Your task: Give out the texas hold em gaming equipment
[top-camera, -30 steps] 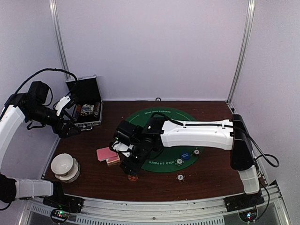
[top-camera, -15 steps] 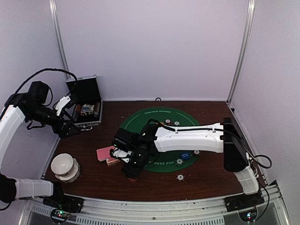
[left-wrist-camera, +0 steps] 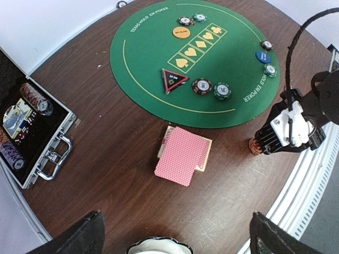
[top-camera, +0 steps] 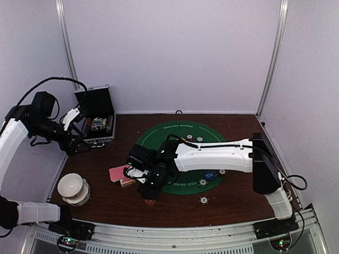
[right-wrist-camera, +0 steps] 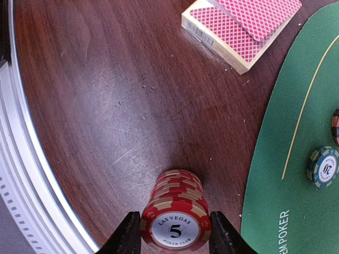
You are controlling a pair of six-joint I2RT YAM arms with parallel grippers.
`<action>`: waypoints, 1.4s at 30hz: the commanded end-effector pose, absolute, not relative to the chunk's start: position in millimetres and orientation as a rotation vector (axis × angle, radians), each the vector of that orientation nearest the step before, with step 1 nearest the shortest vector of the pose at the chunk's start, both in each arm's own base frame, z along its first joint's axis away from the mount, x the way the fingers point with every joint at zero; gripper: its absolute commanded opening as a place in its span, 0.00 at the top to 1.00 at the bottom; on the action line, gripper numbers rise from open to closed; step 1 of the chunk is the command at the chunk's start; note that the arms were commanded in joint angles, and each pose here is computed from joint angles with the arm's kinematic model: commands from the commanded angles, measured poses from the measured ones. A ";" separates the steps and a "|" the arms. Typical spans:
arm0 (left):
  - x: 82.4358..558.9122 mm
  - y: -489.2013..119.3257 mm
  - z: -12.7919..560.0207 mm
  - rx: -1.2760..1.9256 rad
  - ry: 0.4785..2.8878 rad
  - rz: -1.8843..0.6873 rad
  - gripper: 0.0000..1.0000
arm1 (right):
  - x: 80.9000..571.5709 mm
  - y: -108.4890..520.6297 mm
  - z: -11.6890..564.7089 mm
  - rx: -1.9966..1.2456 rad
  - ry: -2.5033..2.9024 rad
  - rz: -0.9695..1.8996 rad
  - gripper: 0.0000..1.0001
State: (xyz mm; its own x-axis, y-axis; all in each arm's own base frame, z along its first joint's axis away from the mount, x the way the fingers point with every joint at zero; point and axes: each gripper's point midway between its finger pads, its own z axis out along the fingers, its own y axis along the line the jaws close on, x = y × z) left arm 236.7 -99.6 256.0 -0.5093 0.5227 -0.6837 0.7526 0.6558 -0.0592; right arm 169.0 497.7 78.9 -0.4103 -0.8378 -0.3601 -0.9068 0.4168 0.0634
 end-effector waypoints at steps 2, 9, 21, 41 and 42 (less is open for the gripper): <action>233.7 -102.3 270.0 1.002 2.183 -0.459 0.02 | 168.0 499.4 82.8 -1.515 2.392 0.362 0.64; 232.8 -102.9 270.7 1.002 2.183 -0.466 0.03 | 178.4 496.3 101.7 -1.473 2.356 0.323 0.85; 234.9 -102.3 273.3 1.002 2.182 -0.458 0.02 | 226.3 471.3 156.3 -1.287 2.317 0.279 1.00; 237.6 -100.8 271.8 0.997 2.195 -0.450 0.02 | 451.4 321.8 100.6 -0.589 2.563 -0.028 1.00; 237.7 -100.9 271.3 0.997 2.197 -0.451 0.03 | 455.5 320.8 93.5 -0.583 2.571 -0.032 1.00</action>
